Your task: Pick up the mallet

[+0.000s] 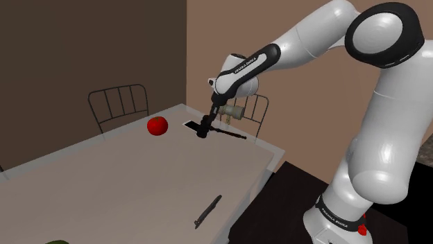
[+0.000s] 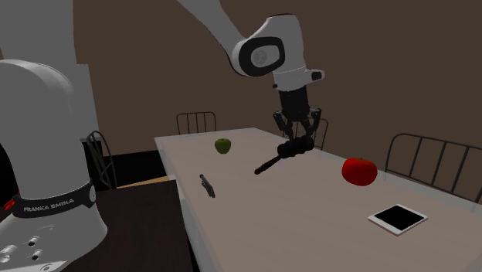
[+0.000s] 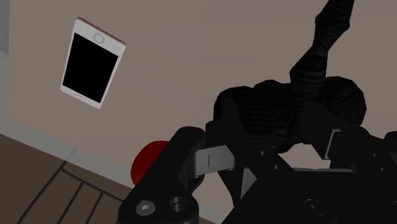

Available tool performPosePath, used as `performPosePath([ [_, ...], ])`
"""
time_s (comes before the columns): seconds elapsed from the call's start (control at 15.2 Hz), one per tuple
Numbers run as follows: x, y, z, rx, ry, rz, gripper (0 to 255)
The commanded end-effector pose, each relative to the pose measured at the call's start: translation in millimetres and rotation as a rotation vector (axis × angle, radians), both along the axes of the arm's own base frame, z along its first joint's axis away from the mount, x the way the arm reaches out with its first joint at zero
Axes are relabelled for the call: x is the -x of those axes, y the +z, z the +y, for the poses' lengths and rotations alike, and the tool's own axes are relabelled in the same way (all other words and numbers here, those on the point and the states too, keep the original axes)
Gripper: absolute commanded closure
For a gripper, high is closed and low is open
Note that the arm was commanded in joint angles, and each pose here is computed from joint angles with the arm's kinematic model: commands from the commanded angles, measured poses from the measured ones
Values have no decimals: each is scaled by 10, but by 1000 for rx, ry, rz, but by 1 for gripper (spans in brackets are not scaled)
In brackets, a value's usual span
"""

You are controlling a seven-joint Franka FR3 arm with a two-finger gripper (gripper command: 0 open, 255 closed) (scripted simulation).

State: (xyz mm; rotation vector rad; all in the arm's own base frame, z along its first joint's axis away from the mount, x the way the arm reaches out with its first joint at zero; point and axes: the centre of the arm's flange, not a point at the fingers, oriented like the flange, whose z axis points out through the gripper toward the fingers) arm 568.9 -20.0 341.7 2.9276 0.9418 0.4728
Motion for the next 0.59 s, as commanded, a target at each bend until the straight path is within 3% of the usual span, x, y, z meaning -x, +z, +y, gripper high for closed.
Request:
performPosePath([
  [0.0, 1, 116, 4, 0, 0, 0, 255],
  [0.53, 2, 440, 4, 0, 0, 0, 255],
])
